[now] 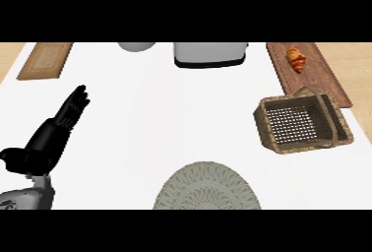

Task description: Pick the tomato from the placemat and place it in the basket

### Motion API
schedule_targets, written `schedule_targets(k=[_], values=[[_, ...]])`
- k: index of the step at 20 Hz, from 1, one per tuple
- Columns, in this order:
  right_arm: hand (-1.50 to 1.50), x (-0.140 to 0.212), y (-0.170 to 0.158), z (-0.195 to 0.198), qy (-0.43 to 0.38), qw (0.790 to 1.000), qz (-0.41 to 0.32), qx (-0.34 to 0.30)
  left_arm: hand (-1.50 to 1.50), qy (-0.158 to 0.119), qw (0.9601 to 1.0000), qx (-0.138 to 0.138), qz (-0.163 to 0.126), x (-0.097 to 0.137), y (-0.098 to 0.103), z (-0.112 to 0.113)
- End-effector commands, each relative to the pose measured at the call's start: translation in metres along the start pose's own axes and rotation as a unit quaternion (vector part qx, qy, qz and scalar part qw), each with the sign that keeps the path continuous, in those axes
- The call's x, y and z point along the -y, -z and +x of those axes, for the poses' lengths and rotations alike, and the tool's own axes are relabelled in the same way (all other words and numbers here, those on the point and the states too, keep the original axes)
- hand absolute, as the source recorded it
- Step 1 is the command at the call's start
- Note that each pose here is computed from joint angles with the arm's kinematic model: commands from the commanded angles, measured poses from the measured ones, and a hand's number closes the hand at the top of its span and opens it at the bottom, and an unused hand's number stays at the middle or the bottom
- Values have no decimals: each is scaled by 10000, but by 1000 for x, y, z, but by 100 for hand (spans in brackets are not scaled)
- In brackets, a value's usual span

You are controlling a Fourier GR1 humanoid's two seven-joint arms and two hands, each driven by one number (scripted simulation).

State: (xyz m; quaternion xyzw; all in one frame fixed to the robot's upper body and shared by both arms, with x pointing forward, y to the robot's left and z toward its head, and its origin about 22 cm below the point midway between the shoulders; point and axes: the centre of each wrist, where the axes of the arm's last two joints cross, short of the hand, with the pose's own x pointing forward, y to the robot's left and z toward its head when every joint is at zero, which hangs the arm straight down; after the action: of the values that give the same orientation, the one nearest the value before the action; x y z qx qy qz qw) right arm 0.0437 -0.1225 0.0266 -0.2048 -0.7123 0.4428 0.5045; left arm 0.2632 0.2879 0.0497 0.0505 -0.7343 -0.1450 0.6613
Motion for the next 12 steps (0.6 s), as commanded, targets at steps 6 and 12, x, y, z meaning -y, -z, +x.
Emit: schedule_targets(k=[6, 12], values=[[150, 77, 23, 34, 1042, 9713, -2128, 196, 0, 24, 10000, 38, -10, 2, 4, 4], [150, 73, 36, 33, 1286, 9513, -2802, 48, 0, -34, 9998, 68, -162, 5, 6, 4]])
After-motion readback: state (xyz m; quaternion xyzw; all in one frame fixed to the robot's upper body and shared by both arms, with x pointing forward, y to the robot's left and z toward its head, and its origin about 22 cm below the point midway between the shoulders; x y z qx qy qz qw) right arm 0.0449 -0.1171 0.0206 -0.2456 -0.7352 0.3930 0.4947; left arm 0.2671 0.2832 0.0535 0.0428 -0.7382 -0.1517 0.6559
